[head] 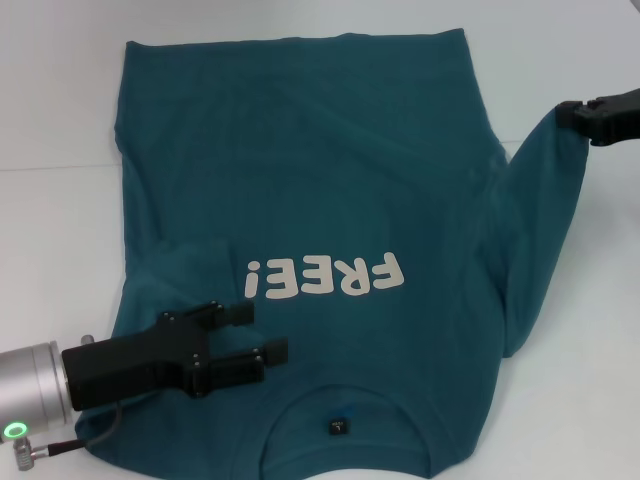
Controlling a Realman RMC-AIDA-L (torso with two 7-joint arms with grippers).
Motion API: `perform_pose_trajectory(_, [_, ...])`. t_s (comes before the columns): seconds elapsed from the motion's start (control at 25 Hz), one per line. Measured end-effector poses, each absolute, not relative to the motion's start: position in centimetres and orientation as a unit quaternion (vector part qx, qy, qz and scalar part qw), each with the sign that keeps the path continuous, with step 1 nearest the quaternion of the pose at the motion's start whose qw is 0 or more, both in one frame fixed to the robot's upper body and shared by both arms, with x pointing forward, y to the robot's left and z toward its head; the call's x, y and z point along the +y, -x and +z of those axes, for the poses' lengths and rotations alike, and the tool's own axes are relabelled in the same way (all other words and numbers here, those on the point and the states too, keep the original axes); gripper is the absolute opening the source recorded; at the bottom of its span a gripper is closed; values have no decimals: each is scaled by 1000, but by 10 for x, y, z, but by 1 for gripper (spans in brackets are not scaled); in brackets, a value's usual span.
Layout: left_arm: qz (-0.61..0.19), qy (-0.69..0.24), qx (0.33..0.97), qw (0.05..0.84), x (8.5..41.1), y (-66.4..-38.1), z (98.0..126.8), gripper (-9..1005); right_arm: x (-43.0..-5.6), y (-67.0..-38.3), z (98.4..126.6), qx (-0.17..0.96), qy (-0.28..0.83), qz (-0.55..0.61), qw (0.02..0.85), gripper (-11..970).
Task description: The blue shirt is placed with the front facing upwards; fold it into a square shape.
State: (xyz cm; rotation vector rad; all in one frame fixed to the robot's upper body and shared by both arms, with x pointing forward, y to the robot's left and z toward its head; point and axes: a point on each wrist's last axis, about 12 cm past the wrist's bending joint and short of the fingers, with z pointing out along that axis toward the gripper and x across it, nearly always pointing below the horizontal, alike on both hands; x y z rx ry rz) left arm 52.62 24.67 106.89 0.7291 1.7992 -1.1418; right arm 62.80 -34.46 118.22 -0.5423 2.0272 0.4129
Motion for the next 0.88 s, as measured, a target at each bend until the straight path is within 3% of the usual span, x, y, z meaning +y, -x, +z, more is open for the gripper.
perform_pose_trajectory(0.88, [-454,-292,723,431,247,-528,1069,860,-332,-635,1194,825,228,185,482,11])
